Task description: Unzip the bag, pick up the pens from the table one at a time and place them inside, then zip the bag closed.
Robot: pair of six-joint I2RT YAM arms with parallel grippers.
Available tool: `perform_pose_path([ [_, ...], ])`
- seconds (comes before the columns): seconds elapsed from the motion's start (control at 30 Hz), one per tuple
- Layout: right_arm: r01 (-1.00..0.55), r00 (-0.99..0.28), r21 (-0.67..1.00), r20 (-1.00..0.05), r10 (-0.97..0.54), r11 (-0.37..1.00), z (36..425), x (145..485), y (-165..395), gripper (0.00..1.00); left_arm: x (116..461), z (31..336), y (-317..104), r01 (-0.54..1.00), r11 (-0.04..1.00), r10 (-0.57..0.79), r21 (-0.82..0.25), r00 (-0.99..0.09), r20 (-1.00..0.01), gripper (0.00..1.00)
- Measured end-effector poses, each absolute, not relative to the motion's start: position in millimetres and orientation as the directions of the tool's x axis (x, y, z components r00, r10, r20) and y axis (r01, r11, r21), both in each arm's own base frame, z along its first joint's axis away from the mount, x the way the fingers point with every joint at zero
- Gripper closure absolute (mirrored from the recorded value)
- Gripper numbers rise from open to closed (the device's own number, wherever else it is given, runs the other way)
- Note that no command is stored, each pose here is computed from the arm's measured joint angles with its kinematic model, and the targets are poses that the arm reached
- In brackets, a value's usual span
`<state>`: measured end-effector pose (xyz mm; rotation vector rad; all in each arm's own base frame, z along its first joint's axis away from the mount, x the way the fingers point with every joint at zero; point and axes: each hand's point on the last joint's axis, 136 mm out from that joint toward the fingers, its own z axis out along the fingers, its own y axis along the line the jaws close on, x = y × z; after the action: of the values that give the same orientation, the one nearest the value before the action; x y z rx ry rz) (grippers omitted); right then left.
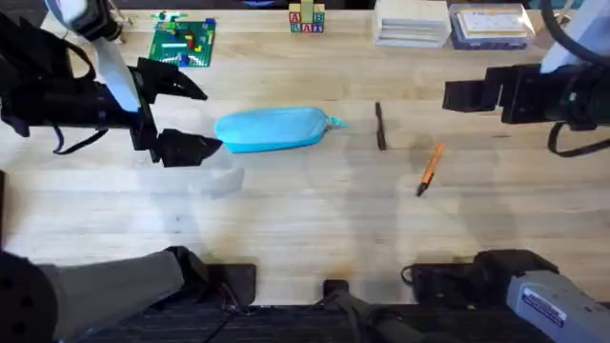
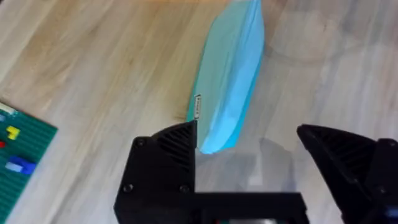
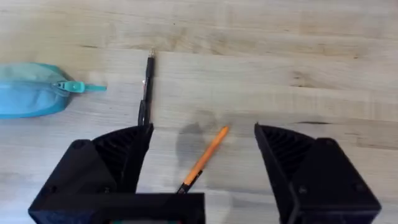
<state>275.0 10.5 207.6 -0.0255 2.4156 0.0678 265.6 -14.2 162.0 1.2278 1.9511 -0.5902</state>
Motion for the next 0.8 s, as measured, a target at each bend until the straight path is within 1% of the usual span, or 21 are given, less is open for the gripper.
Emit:
perform_pose_path([
  [0.13,-0.037,-0.748,0.042,-0.664,0.0,0.998,207.7,275.1,10.5,0.003,278.9,159.4,-10.5,0.906,0.416,0.569,0.074,-0.196,-0.799,0.008],
  [0.17,-0.037,-0.748,0.042,-0.664,0.0,0.998,207.7,275.1,10.5,0.003,289.8,160.1,-6.1,0.902,0.407,0.587,0.143,-0.138,-0.797,0.008],
  [0.23,-0.037,-0.748,0.042,-0.664,0.0,0.998,207.7,275.1,10.5,0.003,292.4,161.0,-5.2,0.901,0.403,0.592,0.162,-0.122,-0.796,0.008],
  [0.6,-0.037,-0.748,0.042,-0.663,0.0,0.998,207.7,275.0,10.5,0.003,293.9,161.4,-4.7,0.9,0.398,0.596,0.176,-0.108,-0.795,0.01],
  [0.7,-0.037,-0.748,0.042,-0.663,0.0,0.998,207.7,275.0,10.5,0.003,293.2,158.3,-5.2,0.905,0.396,0.589,0.155,-0.12,-0.799,0.01],
  [0.8,-0.037,-0.748,0.042,-0.663,0.0,0.998,207.7,275.0,10.5,0.003,291.7,148.9,-7.2,0.92,0.373,0.571,0.12,-0.125,-0.812,0.009],
])
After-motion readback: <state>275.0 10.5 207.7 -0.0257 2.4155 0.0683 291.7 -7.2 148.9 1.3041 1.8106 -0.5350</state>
